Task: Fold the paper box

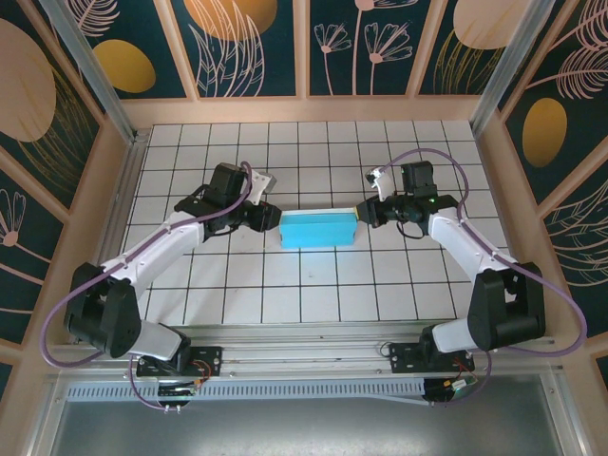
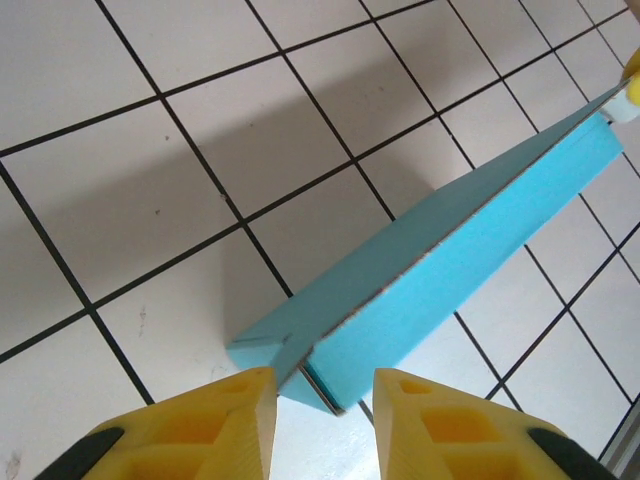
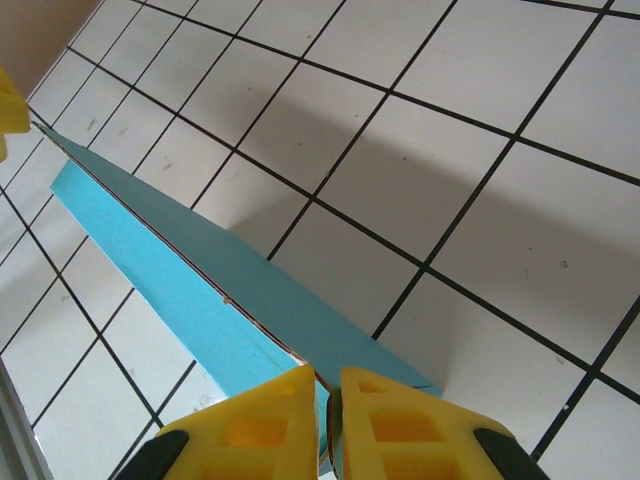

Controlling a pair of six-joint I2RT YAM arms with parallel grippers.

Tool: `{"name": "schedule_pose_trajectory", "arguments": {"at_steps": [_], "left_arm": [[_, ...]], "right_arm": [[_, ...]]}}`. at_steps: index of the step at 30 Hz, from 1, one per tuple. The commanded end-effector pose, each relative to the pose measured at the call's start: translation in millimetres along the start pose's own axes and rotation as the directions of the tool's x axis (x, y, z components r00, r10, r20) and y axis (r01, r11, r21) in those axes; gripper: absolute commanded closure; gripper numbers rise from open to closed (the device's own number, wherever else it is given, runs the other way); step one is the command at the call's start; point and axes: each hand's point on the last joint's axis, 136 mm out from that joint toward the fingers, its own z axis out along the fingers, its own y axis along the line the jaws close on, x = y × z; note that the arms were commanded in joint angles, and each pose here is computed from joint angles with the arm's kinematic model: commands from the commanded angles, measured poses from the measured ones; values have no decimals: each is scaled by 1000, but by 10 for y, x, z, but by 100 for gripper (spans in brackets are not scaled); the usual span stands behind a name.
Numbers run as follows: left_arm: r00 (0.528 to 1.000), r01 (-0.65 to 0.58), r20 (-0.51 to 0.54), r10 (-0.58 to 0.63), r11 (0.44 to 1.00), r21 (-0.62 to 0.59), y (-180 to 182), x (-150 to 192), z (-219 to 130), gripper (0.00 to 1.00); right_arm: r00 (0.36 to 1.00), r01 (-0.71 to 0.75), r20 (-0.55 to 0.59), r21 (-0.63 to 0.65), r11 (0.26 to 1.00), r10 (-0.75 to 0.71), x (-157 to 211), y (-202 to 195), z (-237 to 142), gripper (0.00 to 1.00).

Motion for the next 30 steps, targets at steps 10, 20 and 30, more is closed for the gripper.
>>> {"name": "schedule_pose_trajectory", "arguments": {"at_steps": [10,20,30], "left_arm": [[1000,12,7,-12,998,-64,80,-52,-25,54],[987,-161,-6,162,977,-138,171,-186,-80,41],[982,-183,-71,175,975,-125,262,-167,99,44]], "right_arm": [[999,-16,-31,-5,1000,16,110,85,44,88],[999,-9,-48,-16,1000,8,147,114,78,87],[999,9,-36,-15,1000,-9,74,131,44,87]]}}
